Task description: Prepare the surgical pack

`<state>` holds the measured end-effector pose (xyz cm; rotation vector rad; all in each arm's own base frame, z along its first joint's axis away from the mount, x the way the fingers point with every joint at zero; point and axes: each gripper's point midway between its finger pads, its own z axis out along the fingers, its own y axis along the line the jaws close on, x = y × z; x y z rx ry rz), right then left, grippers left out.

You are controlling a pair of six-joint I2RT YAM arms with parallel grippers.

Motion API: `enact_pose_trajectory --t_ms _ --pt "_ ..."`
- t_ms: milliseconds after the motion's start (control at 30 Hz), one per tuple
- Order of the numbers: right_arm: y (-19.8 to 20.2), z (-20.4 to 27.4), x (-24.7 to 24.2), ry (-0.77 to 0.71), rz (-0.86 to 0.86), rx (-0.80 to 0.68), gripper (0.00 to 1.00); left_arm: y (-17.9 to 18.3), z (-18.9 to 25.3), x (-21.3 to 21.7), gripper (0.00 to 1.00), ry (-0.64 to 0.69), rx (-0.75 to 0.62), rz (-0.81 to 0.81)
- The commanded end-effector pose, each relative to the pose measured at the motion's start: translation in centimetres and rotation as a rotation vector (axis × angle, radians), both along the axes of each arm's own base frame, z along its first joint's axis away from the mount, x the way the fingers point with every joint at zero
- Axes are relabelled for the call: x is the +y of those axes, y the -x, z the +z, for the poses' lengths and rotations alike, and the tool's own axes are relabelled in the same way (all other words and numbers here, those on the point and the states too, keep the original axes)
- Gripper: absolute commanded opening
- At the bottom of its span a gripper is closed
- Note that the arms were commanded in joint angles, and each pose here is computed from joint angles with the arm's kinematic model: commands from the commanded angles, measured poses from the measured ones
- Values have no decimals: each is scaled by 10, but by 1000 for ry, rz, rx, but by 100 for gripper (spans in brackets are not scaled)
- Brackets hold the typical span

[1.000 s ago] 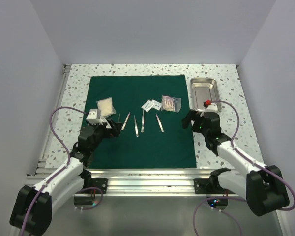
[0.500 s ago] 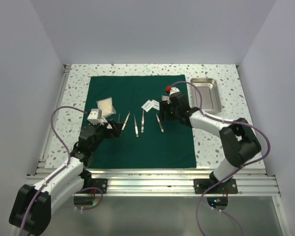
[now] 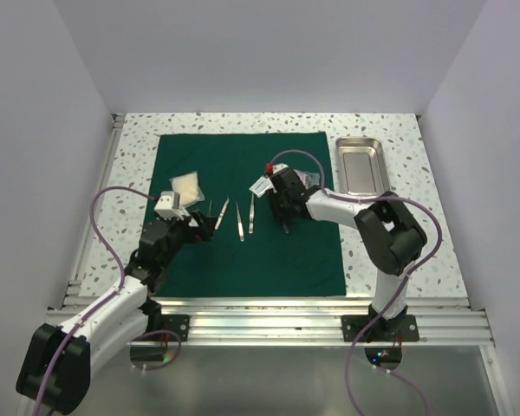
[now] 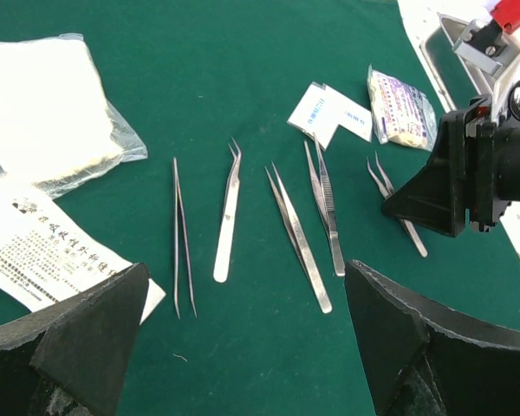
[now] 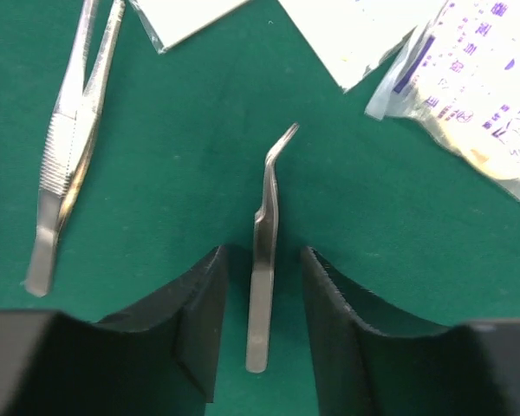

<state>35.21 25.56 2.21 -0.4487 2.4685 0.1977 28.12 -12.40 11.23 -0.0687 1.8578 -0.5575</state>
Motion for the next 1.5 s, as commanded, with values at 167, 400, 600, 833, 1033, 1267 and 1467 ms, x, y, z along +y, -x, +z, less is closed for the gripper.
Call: enact_pose_trajectory --t_ms 167,400,600,833,1033,1267,1467 --pt "-9 -3 -6 72 -25 -8 11 -9 24 -5 98 14 -56 -6" --pt "-28 52 -14 70 -63 -134 0 -9 23 -6 98 15 -52 -7" --pt "-68 111 -66 118 -150 -245 1 -8 21 -5 98 13 -43 -7" --pt "-116 137 -158 267 -276 -344 1 -8 24 -1 97 16 -55 16" --pt "-151 130 -204 302 -363 -291 0 -8 24 -2 97 18 -54 10" --pt "-171 99 -228 316 -406 -186 0 -8 21 -3 97 20 -49 10" --pt "-174 53 -231 318 -408 -99 0 -8 21 -3 97 19 -47 10"
